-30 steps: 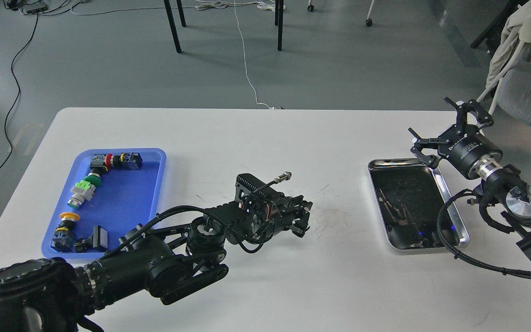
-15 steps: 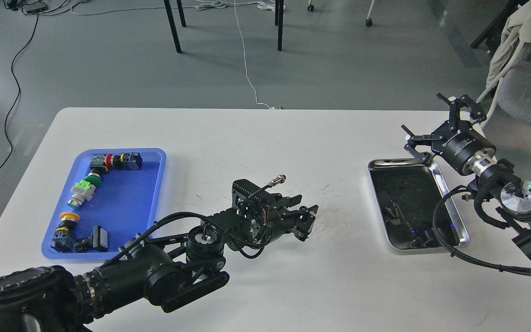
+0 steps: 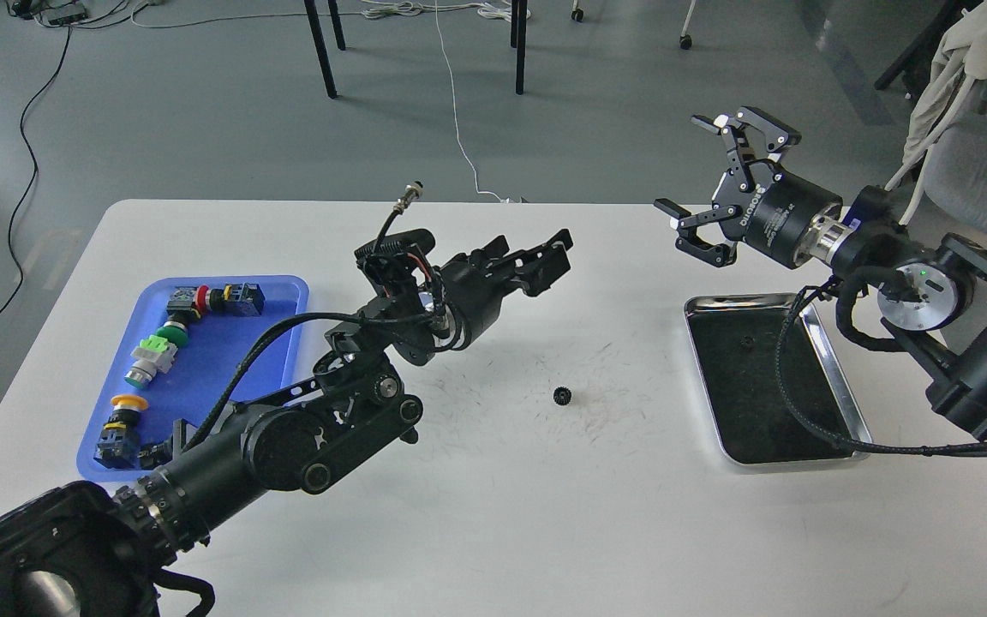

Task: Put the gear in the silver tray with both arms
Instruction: 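Open the left gripper to set the gear on the table, then reach the right gripper to the gear and grasp it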

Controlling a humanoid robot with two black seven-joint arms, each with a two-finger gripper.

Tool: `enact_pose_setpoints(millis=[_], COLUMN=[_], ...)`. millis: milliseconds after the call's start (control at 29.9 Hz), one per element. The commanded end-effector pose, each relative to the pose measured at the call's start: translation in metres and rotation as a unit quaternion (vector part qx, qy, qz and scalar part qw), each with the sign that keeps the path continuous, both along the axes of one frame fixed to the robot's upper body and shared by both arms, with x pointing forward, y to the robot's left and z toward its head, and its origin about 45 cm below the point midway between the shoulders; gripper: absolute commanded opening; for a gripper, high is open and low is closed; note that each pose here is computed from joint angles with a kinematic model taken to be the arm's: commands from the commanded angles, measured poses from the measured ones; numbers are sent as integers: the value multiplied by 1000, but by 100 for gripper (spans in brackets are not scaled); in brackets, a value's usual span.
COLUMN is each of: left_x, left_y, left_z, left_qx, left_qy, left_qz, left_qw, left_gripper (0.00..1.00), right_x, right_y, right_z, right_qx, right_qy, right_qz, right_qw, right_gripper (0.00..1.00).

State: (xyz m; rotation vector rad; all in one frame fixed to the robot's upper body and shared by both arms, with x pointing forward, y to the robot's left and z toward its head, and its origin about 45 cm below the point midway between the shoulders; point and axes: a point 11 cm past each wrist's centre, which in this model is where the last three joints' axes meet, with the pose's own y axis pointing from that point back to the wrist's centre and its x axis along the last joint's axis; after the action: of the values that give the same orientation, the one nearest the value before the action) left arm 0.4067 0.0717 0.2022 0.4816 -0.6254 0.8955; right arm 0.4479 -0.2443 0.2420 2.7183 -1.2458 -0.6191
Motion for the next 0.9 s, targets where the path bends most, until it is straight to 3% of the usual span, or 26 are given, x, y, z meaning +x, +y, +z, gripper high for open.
enact_pose_setpoints(millis=[0,167,267,401,635,869], left_x=[22,42,44,43,39,36], left_y=[62,150,192,232,257,257], left_z=[16,32,36,43,42,37], left_qx=[-79,-224,-285,-319,-314,-309], left_qy=[37,109,145,153,148,151], left_qz=[82,197,240,275,295,296], left_qw=[993,948,917,894,890,891], left_gripper=[98,98,98,98,98,98], right_x=[4,8,-15,-48,-67,-68], right_y=[24,70,113,151,161,171], right_z=[11,29,17,-14,-42,-62], right_qx=[-103,-248,-314,-404,-525,-556], right_qy=[-23,-88,-99,-109,-131,-131], right_qz=[61,162,260,369,469,483], right_qw=[993,951,908,830,698,663], right_gripper=[99,99,99,99,99,99])
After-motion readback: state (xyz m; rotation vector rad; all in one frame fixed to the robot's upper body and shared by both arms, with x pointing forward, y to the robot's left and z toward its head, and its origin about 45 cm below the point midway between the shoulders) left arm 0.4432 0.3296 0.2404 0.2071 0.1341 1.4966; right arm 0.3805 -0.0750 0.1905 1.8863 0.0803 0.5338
